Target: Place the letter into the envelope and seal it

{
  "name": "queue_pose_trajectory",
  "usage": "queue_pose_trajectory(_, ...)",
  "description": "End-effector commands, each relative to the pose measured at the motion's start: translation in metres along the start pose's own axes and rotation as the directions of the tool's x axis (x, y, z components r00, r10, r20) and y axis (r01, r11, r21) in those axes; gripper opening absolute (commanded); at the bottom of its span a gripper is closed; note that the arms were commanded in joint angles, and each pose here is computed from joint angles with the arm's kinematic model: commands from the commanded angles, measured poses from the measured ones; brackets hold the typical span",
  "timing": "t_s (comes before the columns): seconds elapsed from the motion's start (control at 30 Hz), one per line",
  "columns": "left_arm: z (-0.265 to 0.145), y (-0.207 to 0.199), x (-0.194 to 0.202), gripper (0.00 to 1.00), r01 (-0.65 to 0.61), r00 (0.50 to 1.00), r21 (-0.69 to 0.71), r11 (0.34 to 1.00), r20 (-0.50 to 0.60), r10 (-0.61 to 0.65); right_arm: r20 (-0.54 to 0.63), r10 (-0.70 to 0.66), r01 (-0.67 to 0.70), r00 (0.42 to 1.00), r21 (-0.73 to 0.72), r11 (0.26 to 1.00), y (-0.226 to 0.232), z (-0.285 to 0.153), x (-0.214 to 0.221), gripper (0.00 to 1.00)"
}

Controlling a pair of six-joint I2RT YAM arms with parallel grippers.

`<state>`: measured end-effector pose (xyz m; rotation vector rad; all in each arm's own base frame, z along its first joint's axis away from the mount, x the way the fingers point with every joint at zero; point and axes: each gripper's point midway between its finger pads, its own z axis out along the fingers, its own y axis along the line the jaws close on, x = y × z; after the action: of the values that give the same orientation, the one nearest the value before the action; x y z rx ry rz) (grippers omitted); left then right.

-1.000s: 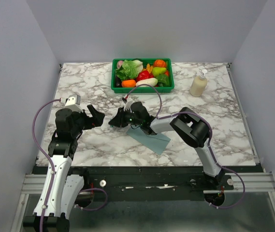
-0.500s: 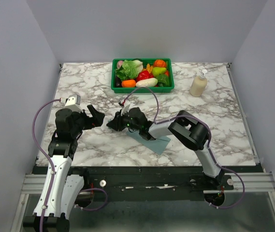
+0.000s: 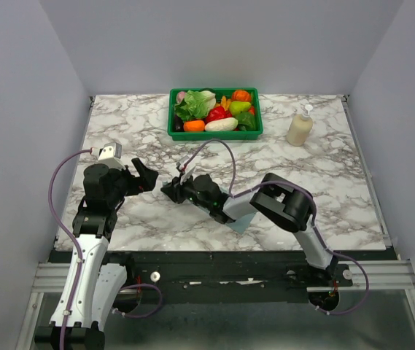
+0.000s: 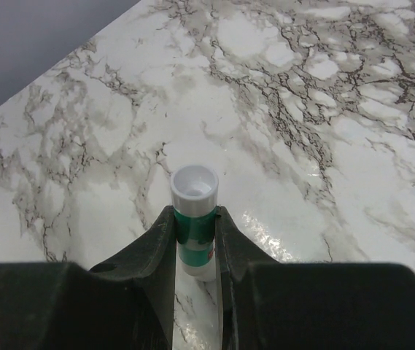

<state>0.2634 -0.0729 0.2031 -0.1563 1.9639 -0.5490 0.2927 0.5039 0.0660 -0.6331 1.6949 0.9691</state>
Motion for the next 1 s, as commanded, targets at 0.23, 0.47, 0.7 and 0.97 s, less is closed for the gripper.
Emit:
queue_pose_trajectory(0.23,-0.004,-0.002,-0.007,0.99,-0.03,0.999,-0.001,1.0,0.024,0.03,-0.048,-0.265,0.269,0.963,0.163,0.949,-0.037,-0.023,0.05,0.01)
queue_pose_trajectory(0.47,-0.003,-0.002,-0.007,0.99,-0.03,0.999,-0.001,1.0,0.022,0.03,-0.034,-0.278,0.281,0.96,0.131,0.951,-0.033,-0.03,0.063,0.01)
queue_pose_trajectory(0.7,-0.003,-0.002,-0.007,0.99,-0.031,0.999,-0.001,1.0,0.022,0.031,-0.063,-0.301,0.306,0.952,0.125,0.944,-0.034,-0.033,0.079,0.01)
queue_pose_trajectory(0.97,-0.003,-0.001,-0.007,0.99,-0.033,0.999,-0.006,0.999,0.019,0.033,-0.1,-0.306,0.317,0.947,0.118,0.941,-0.035,-0.038,0.091,0.01)
